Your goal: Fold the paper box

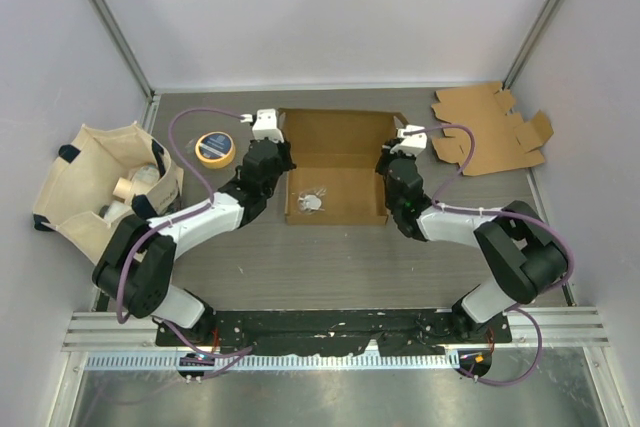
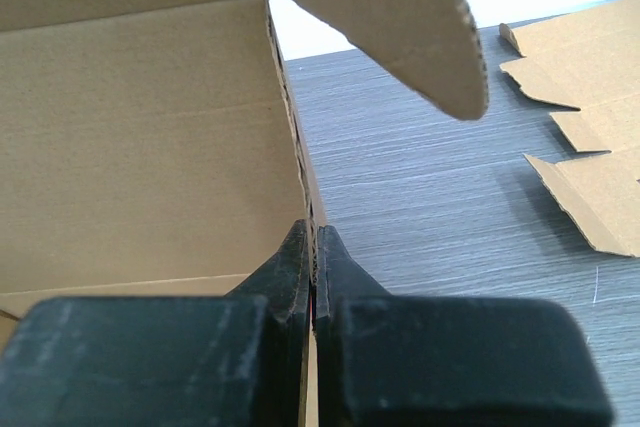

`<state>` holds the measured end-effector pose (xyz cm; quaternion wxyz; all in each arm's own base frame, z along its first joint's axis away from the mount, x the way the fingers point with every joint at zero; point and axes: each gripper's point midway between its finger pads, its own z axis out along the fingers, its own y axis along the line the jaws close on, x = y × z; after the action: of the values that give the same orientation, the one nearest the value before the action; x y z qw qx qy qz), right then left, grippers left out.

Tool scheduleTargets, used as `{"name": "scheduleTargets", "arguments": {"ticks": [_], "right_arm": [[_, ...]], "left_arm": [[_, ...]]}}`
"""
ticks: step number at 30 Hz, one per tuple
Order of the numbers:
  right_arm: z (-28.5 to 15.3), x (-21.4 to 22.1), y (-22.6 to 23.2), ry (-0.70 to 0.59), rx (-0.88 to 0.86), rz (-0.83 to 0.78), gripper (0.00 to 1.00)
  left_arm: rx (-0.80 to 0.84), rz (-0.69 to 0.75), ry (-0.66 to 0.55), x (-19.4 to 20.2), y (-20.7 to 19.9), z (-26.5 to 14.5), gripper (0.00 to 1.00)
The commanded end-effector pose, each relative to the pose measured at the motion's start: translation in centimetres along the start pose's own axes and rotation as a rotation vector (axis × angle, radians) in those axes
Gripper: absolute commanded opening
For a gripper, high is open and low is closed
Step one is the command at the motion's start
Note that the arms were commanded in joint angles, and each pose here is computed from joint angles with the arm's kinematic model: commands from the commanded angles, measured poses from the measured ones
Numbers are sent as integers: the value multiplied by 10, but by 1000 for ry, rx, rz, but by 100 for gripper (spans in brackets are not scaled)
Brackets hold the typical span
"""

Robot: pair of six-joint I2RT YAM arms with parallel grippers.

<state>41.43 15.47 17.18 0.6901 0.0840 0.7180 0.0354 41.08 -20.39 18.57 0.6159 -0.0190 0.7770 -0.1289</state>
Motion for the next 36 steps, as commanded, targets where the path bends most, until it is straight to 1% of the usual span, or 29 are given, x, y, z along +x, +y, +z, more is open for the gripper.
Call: {"name": "scheduleTargets", "arguments": {"ticks": [1, 2, 3, 5, 9, 15, 18, 21, 22, 23, 24, 25, 27, 28, 29, 30, 31, 32, 33, 34, 35, 36], "right_arm": [[-8, -6, -14, -77, 57, 34, 1], [-11, 0, -16, -73, 52, 20, 1], [-12, -4, -15, -97, 44, 32, 1], [-15, 0, -17, -99, 42, 19, 1], [-23, 6, -17, -116, 7, 24, 1], [-41, 18, -23, -133, -37, 47, 2], [-51, 25, -28, -129, -37, 58, 5], [-60, 33, -34, -104, -11, 71, 18], [-64, 27, -31, -108, -23, 85, 27], [-69, 43, -29, -37, -31, 40, 31], [-71, 46, -27, -12, -32, 44, 35], [-74, 49, -25, 17, -33, 81, 42], [-87, 54, -30, 95, -14, 83, 49], [-92, 54, -27, 129, -8, 171, 56], [-108, 62, -35, 215, -1, 154, 57], [-116, 65, -35, 262, -5, 186, 58], [-123, 57, -28, 290, -12, 281, 60], [-144, 62, -35, 387, -19, 276, 60], [-154, 58, -32, 430, -44, 289, 60], [-161, 42, -26, 444, -72, 322, 60], [-178, 49, -30, 533, -96, 283, 60], [-185, 27, -29, 499, -133, 309, 60]], "left_arm": [[-11, -81, -77, -11, -7, -2, 0], [-14, -83, -78, -10, -7, -4, 0], [-13, -95, -71, -5, -9, -6, 0], [-14, -95, -73, -4, -11, -9, 0], [-5, -71, -61, 8, -15, -16, 0], [-30, -65, -64, 24, -3, -27, 0], [-38, -63, -64, 32, 2, -29, 0], [-40, -58, -59, 37, 3, -29, 0], [-40, -58, -60, 38, 3, -29, 0], [-36, -62, -67, 37, 1, -29, 0], [-39, -63, -67, 39, 2, -28, 0], [-47, -61, -67, 40, 3, -29, 0], [-49, -64, -73, 39, 2, -28, 0], [-52, -58, -72, 40, 3, -27, 0], [-51, -57, -72, 40, 2, -27, 0], [-49, -52, -72, 40, 2, -27, 0], [-47, -55, -79, 38, 1, -28, 0], [-47, -53, -82, 37, 1, -28, 0], [-48, -50, -80, 39, 2, -28, 0], [-49, -49, -82, 38, 2, -29, 0], [-45, -46, -80, 39, 0, -29, 0], [-46, -41, -78, 39, 1, -29, 0]]}}
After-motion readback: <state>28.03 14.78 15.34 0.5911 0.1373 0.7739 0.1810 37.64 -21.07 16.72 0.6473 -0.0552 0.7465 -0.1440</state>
